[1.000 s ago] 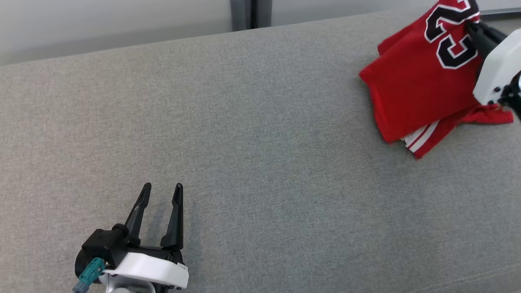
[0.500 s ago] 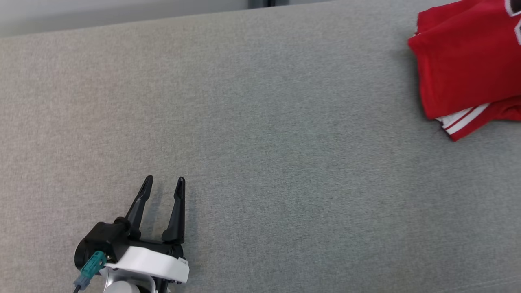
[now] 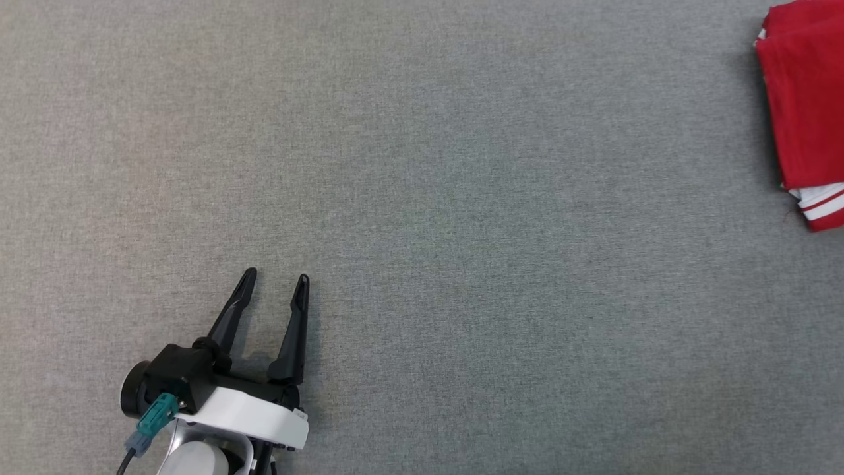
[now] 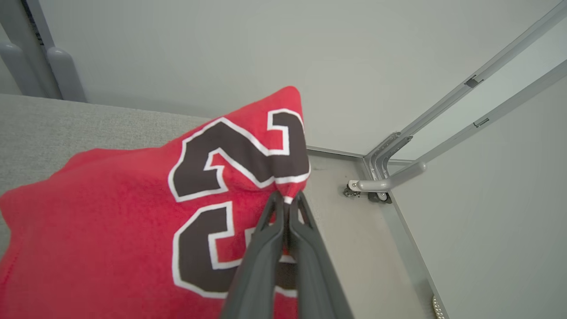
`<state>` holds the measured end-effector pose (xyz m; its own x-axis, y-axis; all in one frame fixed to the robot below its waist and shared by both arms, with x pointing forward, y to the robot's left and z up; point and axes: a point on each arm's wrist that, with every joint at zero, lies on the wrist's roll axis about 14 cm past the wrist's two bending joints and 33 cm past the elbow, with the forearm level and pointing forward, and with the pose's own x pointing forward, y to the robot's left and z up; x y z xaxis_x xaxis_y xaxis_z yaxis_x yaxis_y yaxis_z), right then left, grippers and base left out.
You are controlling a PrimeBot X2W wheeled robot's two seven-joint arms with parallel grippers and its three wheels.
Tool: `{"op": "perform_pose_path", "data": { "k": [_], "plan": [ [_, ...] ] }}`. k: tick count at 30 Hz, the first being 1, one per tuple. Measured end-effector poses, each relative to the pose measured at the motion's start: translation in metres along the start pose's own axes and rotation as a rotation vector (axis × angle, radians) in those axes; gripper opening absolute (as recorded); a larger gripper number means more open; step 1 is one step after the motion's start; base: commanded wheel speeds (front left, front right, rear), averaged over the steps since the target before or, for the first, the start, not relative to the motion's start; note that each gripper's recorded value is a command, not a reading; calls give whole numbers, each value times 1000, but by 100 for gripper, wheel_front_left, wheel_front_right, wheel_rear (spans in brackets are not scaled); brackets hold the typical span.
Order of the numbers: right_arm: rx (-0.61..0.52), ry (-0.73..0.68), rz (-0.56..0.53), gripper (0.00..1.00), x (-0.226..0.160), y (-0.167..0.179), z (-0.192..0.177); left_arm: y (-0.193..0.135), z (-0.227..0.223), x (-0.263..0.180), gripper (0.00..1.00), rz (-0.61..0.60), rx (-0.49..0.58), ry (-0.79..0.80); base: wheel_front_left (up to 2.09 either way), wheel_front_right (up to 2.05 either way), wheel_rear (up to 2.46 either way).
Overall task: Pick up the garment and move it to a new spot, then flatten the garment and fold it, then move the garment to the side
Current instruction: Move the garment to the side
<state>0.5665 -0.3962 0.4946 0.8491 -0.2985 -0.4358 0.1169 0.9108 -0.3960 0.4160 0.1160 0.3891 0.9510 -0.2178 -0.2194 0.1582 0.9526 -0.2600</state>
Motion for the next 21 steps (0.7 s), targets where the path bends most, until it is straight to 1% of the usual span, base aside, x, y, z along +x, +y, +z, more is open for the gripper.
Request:
{"op": "perform_pose_path", "data": {
  "k": [1, 2, 3, 8, 11, 15, 18, 21],
  "plan": [
    [-11, -5, -7, 31, 3, -1, -1, 1, -1, 0, 100, 3, 1, 3, 0, 0, 0],
    [-27, -12, -13, 70, 5, -2, -2, 2, -2, 0, 100, 4, 3, 5, 0, 0, 0],
    [-39, -13, -18, 100, 6, -2, -4, 3, -2, 0, 100, 5, 4, 7, 0, 0, 0],
    [-51, -9, -24, 100, 11, 4, -16, 2, -4, 2, 100, -2, 16, 18, 0, 0, 0],
    [-69, -58, -33, 100, 11, 3, -7, -1, -4, 3, 100, -13, 17, 21, 0, 0, 0],
    [-45, -98, -16, 100, 8, 16, -3, -6, -1, 5, 100, -25, 22, 17, 0, 0, 0],
    [-40, -122, -20, 100, 3, 14, 3, -10, 4, 6, 100, -36, 25, 4, 0, 0, 0],
    [-29, -173, -19, 100, -4, 15, 16, -12, 11, 6, 100, -40, 28, -14, 0, 0, 0]
  ]
}}
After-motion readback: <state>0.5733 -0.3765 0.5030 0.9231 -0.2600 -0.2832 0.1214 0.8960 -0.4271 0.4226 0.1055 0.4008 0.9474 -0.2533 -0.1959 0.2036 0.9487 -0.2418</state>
